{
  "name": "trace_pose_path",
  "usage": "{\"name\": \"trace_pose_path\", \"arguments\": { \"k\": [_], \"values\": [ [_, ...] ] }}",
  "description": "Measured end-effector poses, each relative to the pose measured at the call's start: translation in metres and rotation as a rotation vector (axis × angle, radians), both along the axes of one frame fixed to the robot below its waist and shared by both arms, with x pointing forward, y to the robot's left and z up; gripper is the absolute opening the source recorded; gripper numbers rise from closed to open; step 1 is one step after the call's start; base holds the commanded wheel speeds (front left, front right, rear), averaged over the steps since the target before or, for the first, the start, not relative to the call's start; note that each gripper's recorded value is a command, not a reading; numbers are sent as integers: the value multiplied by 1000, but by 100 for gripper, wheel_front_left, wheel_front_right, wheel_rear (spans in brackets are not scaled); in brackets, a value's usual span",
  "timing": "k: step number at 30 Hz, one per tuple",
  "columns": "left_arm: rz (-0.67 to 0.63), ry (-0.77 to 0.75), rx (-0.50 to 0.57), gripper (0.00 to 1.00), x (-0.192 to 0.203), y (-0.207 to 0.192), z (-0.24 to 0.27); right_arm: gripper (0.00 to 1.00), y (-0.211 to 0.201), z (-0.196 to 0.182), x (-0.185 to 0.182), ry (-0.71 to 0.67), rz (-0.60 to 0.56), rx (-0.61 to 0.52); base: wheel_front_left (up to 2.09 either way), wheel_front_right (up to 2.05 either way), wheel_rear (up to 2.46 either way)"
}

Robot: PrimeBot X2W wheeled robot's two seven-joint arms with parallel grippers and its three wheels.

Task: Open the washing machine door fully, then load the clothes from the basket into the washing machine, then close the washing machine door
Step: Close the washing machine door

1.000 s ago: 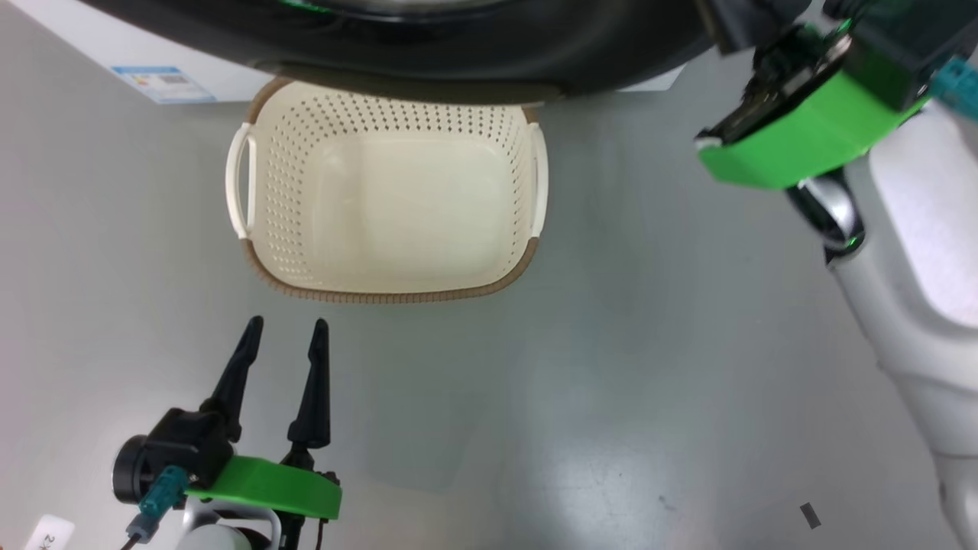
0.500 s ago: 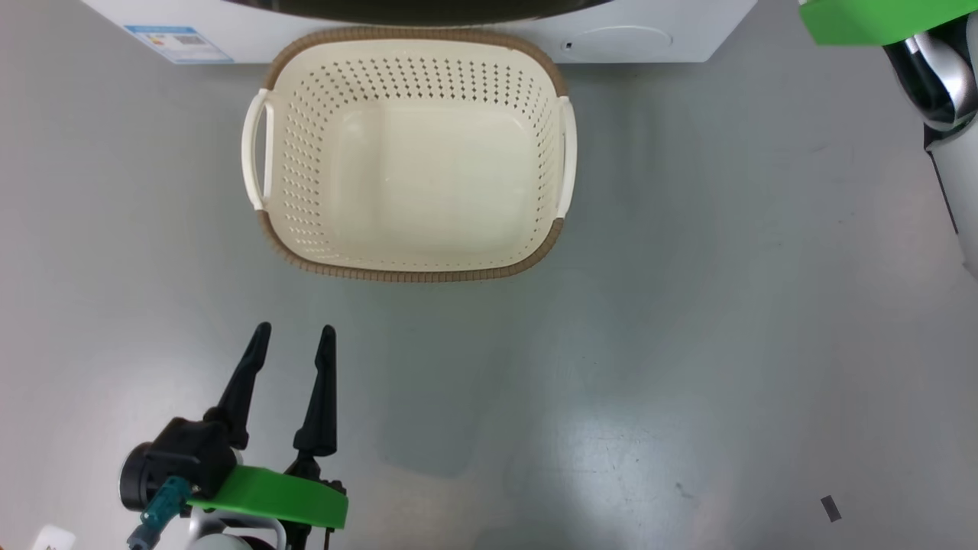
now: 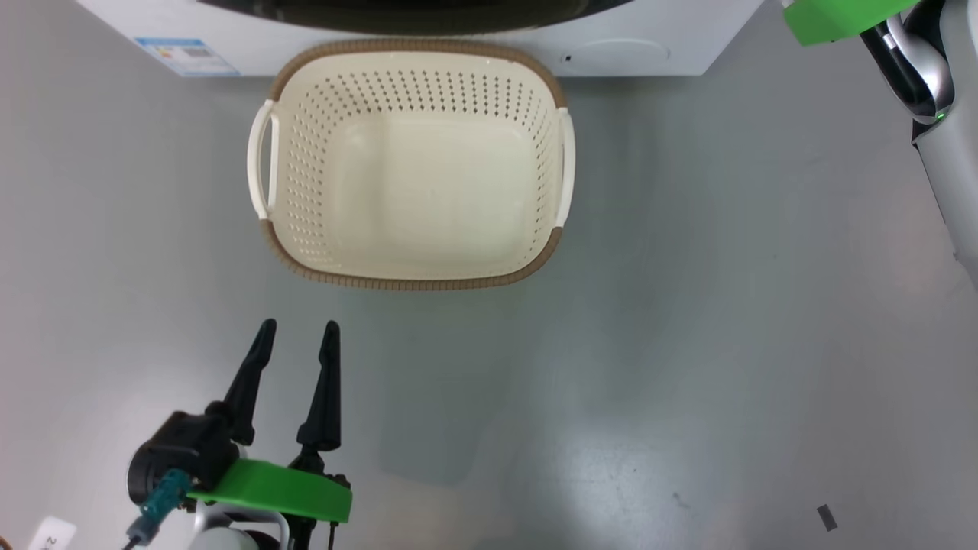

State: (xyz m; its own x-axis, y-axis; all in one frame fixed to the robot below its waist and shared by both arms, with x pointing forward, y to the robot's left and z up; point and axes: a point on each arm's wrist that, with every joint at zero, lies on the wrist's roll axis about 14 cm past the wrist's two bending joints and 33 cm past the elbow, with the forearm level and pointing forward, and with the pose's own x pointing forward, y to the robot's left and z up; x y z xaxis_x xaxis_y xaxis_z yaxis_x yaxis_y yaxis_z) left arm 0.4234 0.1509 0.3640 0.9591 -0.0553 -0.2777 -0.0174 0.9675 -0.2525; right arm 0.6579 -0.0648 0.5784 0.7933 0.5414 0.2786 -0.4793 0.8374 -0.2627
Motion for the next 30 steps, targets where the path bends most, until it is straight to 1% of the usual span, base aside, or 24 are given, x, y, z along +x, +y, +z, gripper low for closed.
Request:
{"name": "trace_pose_path", "arguments": {
  "k": [1, 2, 3, 4, 5, 6, 7, 8, 15, 23, 30],
  "values": [
    [1, -4, -8, 100, 1, -1, 1, 2, -1, 3, -2, -5, -3, 0, 0, 0, 0],
    [3, -9, -17, 100, 3, -1, 3, 8, -3, 7, -4, -9, -8, 2, 0, 0, 0],
    [4, -12, -24, 100, 4, -2, 4, 15, -4, 9, -6, -10, -12, 7, 0, 0, 0],
    [4, -14, -30, 100, 4, -3, 5, 25, -6, 11, -10, -8, -13, 11, 0, 0, 0],
    [4, -16, -36, 100, 4, -4, 7, 42, -7, 11, -15, 0, -12, 21, 0, 0, 0],
    [5, -16, -42, 100, 4, -4, 8, 74, -8, 10, -20, 10, -9, 29, 0, 0, 0],
    [7, -17, -48, 100, 3, -4, 9, 95, -8, 8, -26, 21, -7, 32, 0, 0, 0],
    [8, -18, -51, 100, 3, -5, 10, 100, -9, 6, -32, 31, -4, 32, 0, 0, 0],
    [35, -64, -113, 100, 7, -4, 31, 100, -17, 8, -76, 59, -9, 43, 0, 0, 0],
    [1, -134, -159, 100, 4, -14, 59, 100, -35, 17, -135, 64, -39, 65, 0, 0, 0],
    [-57, -187, -191, 100, -4, -32, 83, 100, -55, 14, -185, 81, -83, 58, 0, 0, 0]
  ]
}}
